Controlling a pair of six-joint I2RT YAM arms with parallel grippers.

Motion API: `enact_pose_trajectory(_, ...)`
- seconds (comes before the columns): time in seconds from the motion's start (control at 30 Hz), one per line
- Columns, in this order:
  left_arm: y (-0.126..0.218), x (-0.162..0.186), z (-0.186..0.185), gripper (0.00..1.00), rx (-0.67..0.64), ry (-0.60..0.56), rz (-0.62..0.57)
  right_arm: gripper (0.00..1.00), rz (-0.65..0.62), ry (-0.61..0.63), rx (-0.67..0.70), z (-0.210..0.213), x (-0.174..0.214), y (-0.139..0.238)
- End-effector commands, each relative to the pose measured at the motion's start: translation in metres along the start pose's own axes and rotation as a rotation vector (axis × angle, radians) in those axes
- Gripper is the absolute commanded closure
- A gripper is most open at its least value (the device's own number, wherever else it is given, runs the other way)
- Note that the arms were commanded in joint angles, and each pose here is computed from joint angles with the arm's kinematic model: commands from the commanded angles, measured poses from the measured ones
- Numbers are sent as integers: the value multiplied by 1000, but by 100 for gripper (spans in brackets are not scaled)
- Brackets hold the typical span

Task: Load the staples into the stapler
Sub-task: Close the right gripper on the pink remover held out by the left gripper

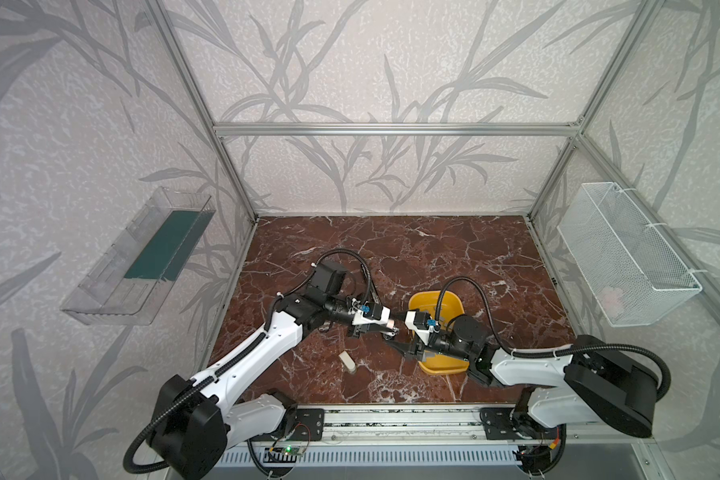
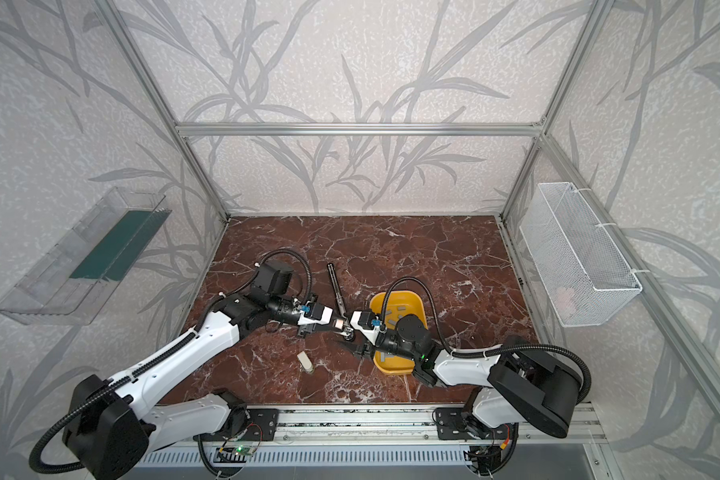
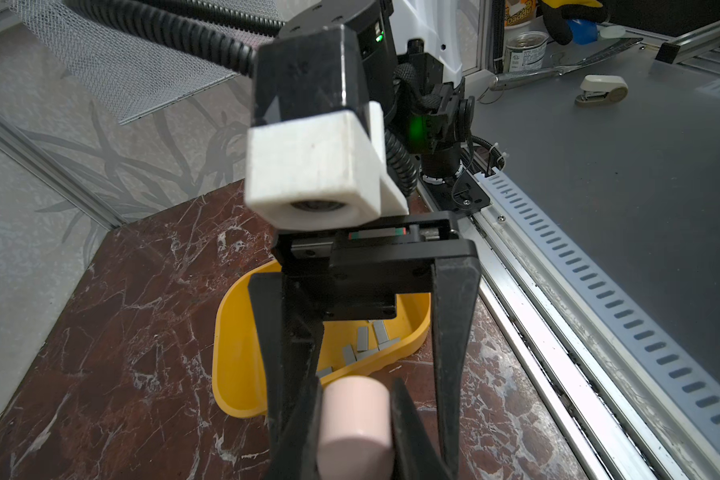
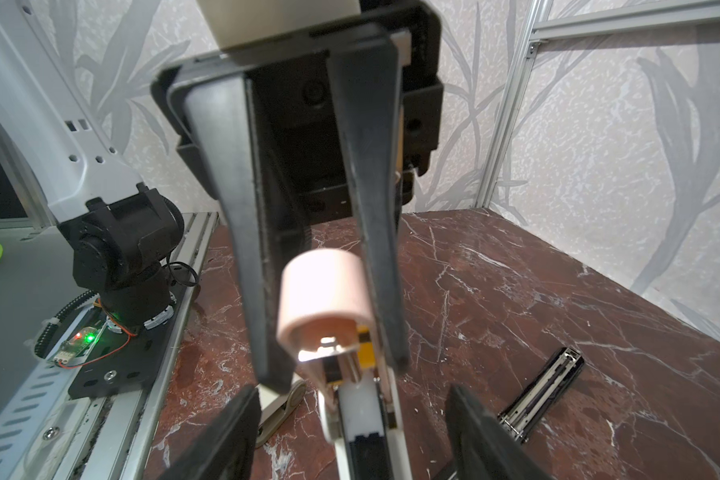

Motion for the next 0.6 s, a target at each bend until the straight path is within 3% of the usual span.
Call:
enact_pose_trajectory(0.0,2,-9,-6,100,32,-41,-33,42,-25,22,-13,-1,-10,-6)
enact_pose_trajectory(0.1,2,-11,-7,100,44,-40,-45,48,-18,14,-22,-1,-10,-8)
enact_pose_trajectory(0.5,2,-12,-10,100,35,-60,-35,53,-4,-3,-35,0,-4,-13)
enact_pose_trajectory(0.57,2,-12,-10,100,36,-56,-35,58,3,-4,-34,0,-3,-13)
Point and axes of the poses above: each gripper's point midway between its finger pads, its own y axis back along the fingers, its own z axis along the line the jaws close on, x = y × z, the point moved 7 cm from there along y, back along the fingers, and after that the axes turned 12 degrees about y, right-handed, at the moved point
